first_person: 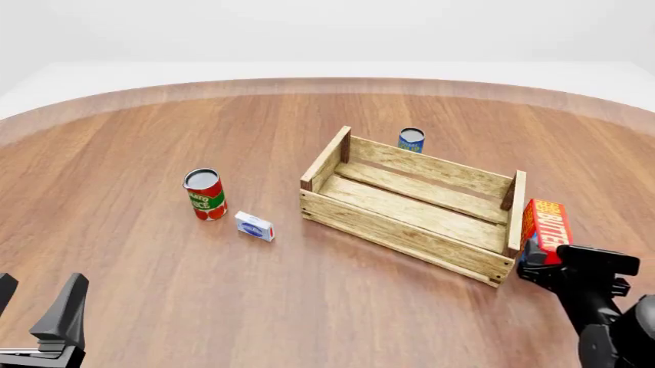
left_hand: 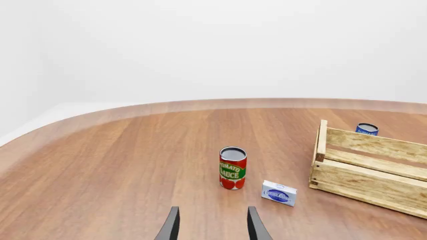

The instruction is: Pick up the butter and put it in the tray.

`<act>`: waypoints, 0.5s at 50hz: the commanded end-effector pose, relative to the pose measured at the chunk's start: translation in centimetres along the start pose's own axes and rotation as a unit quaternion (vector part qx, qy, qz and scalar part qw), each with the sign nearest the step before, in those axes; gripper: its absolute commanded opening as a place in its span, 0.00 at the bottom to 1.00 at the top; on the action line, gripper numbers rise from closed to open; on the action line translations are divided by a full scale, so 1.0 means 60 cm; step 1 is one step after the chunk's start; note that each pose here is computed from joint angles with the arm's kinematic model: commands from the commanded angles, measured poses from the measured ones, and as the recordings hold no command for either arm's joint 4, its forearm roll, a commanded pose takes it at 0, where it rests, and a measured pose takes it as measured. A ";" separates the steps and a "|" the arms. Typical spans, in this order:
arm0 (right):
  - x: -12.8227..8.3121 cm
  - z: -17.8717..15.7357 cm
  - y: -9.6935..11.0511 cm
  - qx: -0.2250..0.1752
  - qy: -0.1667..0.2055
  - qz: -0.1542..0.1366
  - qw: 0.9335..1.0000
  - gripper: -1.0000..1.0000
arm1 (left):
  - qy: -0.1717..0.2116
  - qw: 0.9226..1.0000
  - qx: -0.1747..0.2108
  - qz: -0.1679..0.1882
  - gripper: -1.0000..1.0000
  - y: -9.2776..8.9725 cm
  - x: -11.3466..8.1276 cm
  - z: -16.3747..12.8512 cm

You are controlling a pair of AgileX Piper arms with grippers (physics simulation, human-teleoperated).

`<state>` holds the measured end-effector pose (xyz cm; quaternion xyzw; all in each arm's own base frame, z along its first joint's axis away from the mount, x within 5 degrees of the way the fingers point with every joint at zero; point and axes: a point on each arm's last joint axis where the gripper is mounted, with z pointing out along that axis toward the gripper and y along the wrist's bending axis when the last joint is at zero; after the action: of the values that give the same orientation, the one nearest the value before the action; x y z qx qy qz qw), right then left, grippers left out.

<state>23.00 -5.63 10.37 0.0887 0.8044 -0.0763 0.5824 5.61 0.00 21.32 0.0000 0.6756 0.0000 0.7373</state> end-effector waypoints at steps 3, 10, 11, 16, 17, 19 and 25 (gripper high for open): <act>0.010 0.010 -0.001 0.001 0.011 0.000 1.000 1.00 | 0.000 1.000 0.000 0.000 1.00 0.000 0.000 0.000; 0.014 0.015 -0.001 0.001 0.016 0.001 1.000 1.00 | 0.000 1.000 0.000 0.000 1.00 0.000 0.000 0.000; 0.016 0.016 0.000 0.001 0.017 0.002 1.000 1.00 | 0.000 1.000 0.000 0.000 1.00 0.000 0.000 0.000; 0.019 0.019 -0.001 0.001 0.020 0.002 1.000 1.00 | 0.000 1.000 0.000 0.000 1.00 0.000 0.000 0.000; 0.021 0.021 -0.001 0.001 0.023 0.003 1.000 1.00 | 0.000 1.000 0.000 0.000 1.00 0.000 0.000 0.000; 0.022 0.023 -0.001 0.001 0.024 0.005 1.000 1.00 | 0.000 1.000 0.000 0.000 1.00 0.000 0.000 0.000; 0.026 0.027 -0.001 0.001 0.028 0.007 1.000 1.00 | 0.000 1.000 0.000 0.000 1.00 0.000 0.000 0.000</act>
<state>23.74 -5.90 8.92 0.0942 0.8159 -0.0732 0.5657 5.61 0.00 21.32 0.0000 0.6756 0.0000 0.7373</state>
